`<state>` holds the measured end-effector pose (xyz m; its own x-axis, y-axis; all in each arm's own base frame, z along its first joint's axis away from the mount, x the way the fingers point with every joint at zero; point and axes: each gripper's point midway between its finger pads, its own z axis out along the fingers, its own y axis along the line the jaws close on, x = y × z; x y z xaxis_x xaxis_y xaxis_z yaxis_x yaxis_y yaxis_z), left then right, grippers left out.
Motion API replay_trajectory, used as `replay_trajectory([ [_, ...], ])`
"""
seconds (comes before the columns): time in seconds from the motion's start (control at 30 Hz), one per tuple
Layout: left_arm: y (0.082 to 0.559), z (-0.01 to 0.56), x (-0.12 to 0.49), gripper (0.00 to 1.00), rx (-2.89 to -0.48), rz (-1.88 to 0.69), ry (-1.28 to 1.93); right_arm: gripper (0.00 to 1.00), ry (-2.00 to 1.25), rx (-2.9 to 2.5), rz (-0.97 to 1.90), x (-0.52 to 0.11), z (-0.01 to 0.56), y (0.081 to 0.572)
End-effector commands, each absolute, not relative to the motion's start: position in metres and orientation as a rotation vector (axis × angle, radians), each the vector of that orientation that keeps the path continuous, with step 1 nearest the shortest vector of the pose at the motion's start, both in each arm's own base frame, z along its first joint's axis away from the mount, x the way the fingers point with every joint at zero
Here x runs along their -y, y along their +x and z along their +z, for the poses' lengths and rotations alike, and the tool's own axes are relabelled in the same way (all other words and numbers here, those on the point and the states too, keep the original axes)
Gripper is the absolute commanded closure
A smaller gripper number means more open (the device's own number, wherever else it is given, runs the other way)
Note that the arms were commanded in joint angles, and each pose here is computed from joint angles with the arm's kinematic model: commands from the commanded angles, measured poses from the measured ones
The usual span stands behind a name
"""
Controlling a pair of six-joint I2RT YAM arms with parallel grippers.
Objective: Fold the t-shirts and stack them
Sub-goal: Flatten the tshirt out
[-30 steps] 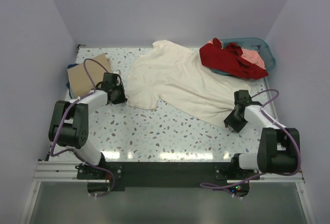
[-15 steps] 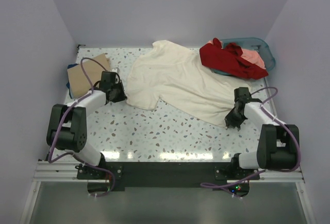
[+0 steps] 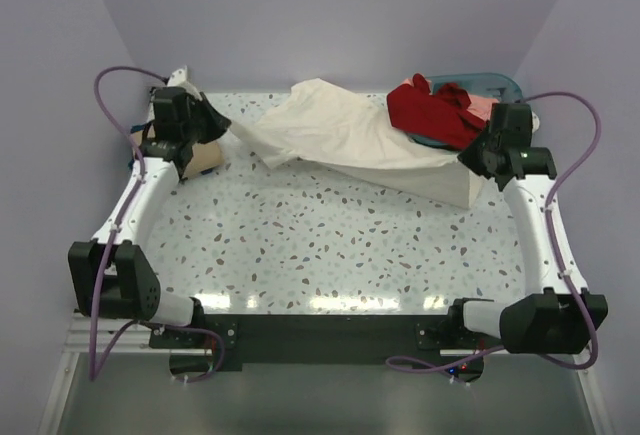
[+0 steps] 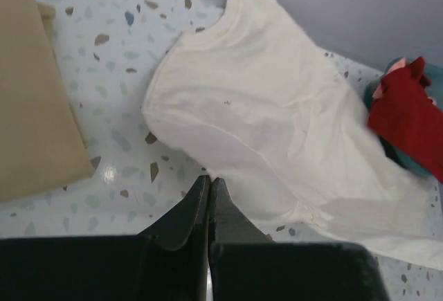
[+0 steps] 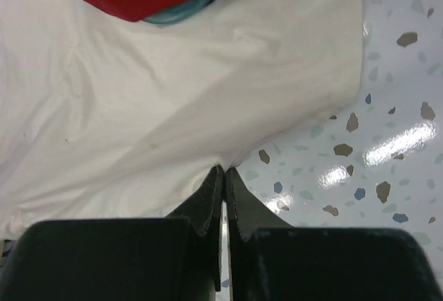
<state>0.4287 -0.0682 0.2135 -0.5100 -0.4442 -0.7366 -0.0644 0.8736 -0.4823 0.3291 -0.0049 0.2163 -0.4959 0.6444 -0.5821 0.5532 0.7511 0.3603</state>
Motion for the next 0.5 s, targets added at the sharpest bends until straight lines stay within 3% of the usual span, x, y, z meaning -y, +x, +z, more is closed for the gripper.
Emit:
replay_trajectory([
  [0.0,0.439,0.331,0.056,1.00,-1.810,-0.509,-0.333,1.00,0.765,-2.056,0.139,0.015,0.296,0.333],
  [0.13,0.428,0.414,0.037,1.00,-1.640,-0.454,-0.334,1.00,0.644,-1.835,0.178,0.017,0.389,0.332],
  [0.3,0.383,0.524,0.018,1.00,-1.395,-0.369,-0.312,1.00,0.559,-1.640,0.195,0.018,0.465,0.317],
  [0.47,0.335,0.589,0.000,1.00,-1.225,-0.287,-0.332,1.00,0.508,-1.451,0.209,0.021,0.539,0.295],
])
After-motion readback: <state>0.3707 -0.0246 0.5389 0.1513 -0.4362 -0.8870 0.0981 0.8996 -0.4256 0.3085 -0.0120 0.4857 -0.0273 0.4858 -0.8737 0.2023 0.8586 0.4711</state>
